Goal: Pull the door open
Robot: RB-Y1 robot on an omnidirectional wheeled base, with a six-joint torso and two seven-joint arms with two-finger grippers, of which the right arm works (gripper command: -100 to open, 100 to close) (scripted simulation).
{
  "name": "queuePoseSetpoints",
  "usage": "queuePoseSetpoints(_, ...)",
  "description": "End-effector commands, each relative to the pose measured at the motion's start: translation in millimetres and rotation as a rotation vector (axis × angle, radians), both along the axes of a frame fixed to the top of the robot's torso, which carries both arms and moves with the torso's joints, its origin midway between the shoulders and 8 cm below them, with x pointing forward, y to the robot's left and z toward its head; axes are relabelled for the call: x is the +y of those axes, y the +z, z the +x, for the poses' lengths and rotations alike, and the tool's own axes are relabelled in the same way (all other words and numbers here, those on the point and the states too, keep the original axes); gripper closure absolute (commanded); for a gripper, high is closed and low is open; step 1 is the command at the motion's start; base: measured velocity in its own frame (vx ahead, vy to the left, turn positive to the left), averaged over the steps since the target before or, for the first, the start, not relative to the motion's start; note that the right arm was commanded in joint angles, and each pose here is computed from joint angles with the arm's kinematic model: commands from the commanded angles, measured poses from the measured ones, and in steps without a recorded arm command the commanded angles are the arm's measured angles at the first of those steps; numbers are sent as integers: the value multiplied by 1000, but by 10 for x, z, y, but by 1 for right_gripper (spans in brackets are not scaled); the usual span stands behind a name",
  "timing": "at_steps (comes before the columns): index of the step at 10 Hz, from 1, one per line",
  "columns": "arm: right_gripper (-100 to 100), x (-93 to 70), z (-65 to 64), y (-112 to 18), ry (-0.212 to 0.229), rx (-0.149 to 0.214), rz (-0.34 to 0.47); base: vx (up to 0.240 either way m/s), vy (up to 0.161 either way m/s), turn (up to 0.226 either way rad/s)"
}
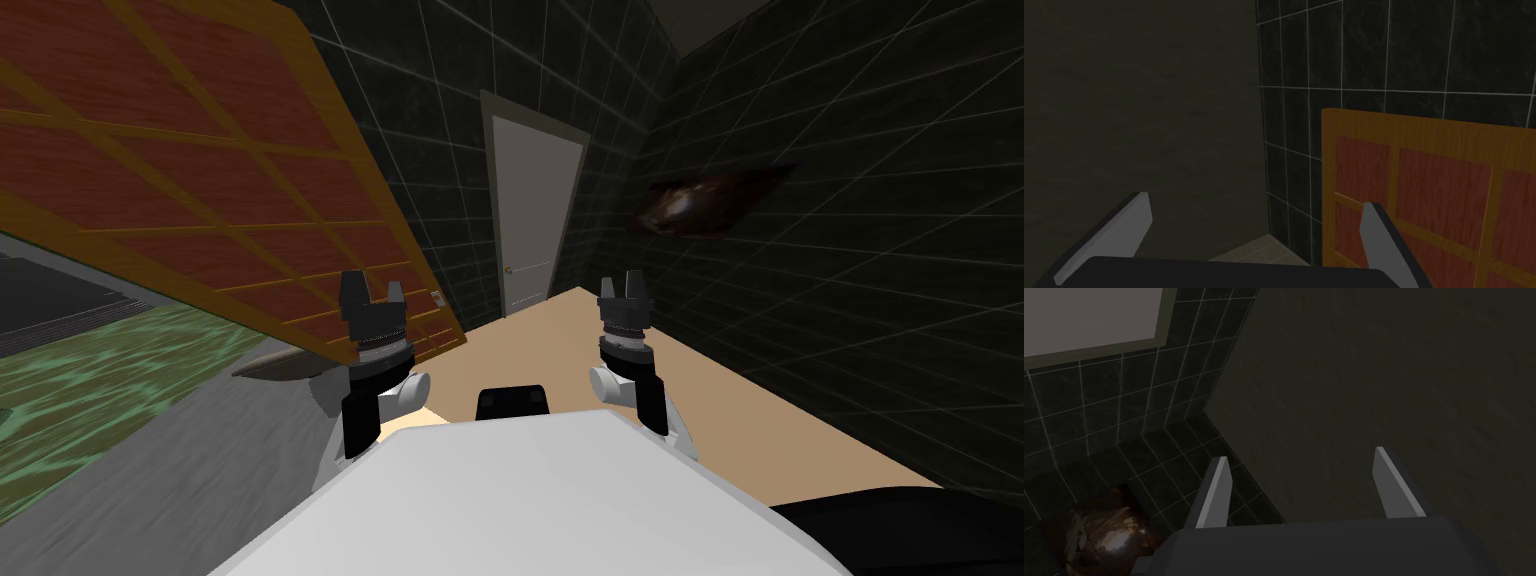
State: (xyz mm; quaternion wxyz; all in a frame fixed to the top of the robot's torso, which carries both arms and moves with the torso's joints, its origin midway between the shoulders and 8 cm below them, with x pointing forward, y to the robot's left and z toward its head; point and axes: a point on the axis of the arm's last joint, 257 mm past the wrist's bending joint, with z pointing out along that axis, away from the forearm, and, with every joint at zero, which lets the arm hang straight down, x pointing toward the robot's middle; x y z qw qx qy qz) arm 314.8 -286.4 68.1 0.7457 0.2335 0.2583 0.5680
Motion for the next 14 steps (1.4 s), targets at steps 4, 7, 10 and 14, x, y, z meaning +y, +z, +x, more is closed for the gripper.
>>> queuePoseSetpoints(4, -100, -63, 131, -269, -82, 54, -110, 95, -16, 70)
queuePoseSetpoints(7, -100, -126, 220, -483, -145, 96, -194, 125, -18, 73)
queuePoseSetpoints(10, -100, -176, 276, -638, -188, 124, -253, 91, -8, 57)
queuePoseSetpoints(14, -100, -259, 349, -873, -249, 167, -339, 84, -17, 60)
